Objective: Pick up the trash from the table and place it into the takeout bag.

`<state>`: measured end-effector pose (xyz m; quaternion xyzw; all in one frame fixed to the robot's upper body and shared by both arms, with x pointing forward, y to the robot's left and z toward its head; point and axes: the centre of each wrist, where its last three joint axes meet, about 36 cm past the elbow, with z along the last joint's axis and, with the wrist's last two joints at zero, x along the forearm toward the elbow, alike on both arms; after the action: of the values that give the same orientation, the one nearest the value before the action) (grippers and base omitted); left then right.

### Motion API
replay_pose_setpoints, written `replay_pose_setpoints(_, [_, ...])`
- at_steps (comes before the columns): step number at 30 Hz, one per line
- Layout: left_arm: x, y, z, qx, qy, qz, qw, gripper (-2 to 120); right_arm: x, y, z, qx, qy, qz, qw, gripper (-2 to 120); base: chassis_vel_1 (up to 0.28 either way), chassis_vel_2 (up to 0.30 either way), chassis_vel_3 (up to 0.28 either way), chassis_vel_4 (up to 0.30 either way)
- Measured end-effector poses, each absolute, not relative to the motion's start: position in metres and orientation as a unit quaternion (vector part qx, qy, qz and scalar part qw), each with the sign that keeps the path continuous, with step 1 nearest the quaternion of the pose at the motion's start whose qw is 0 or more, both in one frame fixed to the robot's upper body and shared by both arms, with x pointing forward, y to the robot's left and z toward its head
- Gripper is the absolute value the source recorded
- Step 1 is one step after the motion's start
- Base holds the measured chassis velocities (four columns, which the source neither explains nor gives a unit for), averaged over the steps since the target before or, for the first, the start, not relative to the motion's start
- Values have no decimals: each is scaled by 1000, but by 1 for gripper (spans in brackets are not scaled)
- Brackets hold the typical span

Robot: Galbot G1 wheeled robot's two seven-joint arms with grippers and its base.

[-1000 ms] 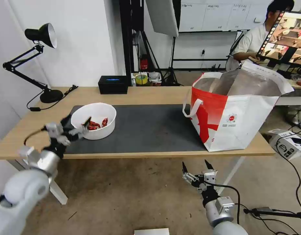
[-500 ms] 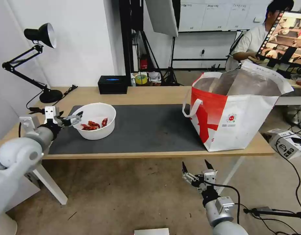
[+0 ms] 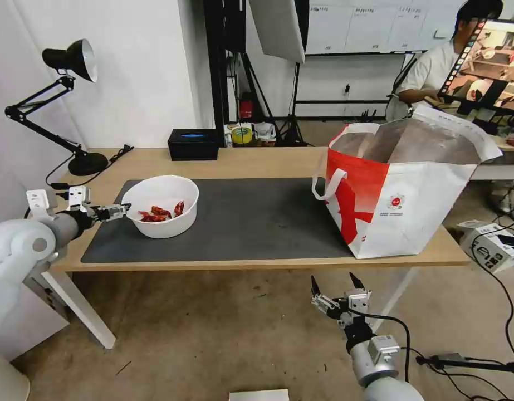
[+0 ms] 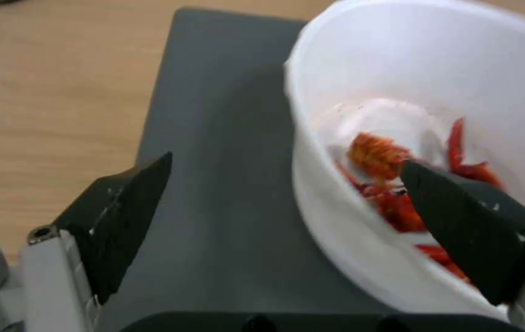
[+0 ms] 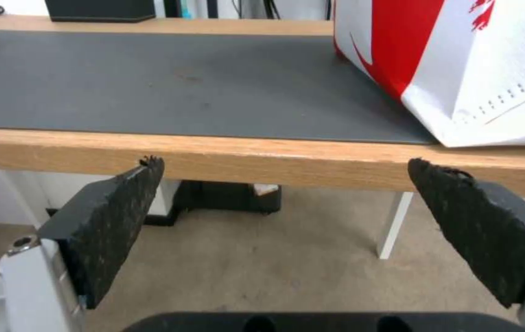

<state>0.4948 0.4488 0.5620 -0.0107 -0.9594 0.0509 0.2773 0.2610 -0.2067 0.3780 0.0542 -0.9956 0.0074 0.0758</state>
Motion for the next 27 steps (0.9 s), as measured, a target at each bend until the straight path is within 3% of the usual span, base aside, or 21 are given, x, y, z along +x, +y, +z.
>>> replay_pose_setpoints(27, [547,442,562,3,-947,53,316,100,261,-207,378,54,-996,7,76,100,0,0,0,0])
